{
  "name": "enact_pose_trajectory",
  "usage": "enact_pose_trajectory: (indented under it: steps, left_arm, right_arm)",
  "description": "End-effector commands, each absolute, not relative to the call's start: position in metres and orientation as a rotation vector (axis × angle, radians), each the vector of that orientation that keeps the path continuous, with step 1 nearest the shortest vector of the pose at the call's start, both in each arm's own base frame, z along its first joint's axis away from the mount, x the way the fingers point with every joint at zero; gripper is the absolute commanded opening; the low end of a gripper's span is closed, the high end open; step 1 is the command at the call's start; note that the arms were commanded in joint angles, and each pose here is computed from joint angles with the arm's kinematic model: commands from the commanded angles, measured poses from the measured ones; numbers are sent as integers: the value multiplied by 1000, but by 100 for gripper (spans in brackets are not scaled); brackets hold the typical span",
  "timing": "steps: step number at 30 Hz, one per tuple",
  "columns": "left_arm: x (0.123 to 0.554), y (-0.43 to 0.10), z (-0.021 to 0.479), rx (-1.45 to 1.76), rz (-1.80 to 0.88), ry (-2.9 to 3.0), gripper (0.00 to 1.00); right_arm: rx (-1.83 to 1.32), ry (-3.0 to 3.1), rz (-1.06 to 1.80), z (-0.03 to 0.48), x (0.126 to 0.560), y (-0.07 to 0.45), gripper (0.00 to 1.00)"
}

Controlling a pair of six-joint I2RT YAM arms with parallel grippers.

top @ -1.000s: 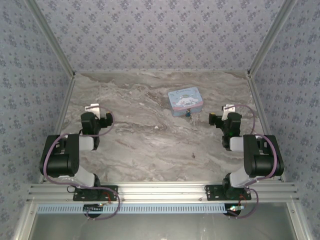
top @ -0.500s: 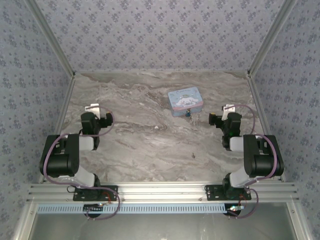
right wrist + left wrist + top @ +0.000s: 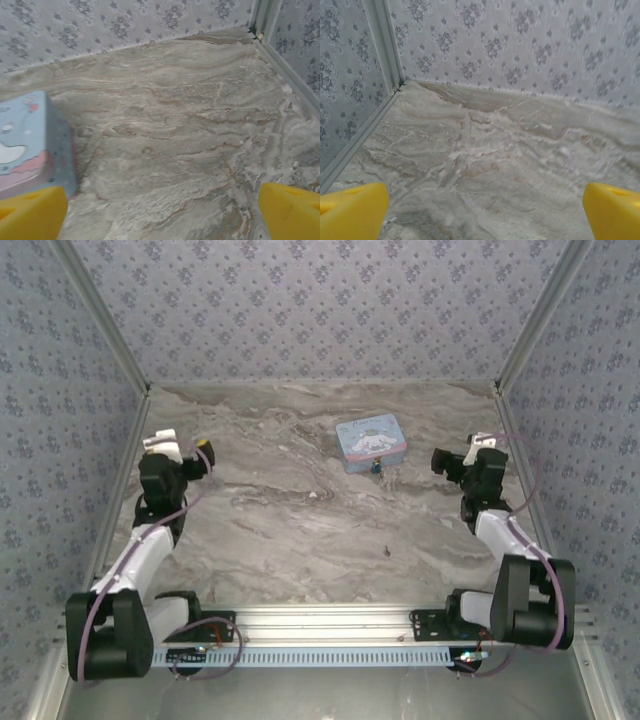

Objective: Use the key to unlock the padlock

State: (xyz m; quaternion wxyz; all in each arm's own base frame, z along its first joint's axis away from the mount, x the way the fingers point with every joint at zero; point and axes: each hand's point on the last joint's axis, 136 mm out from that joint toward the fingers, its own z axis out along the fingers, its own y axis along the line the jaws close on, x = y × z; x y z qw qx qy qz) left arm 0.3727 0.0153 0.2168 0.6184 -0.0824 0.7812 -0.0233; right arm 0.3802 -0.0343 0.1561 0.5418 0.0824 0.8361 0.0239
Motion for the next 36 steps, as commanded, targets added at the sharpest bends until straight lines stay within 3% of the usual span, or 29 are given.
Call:
enact_pose_trajectory:
  steps: [1,10,15,19,25,36]
  left_arm:
    - [363,6,213,-320,-207,1915,99]
    - [351,-89,188,-264,-628,2056,100]
    - [339,-156,175,-147,-776,2115,99]
    - [332,-194,175,-93,-848,2108,99]
    - [332,-217,173,-56,-832,2066,100]
    - [336,-229,163,-13,-838,2095,99]
  right_arm:
    - [252,2124,198,147,358,-13,100]
    - [198,2380,391,131,312,56,99]
    - [159,2569,418,104,282,87,91]
    - [97,2718,395,83,251,105,78]
    - [86,2850,337,54,217,120,76]
    - [-34,3004,180,23,194,138,55]
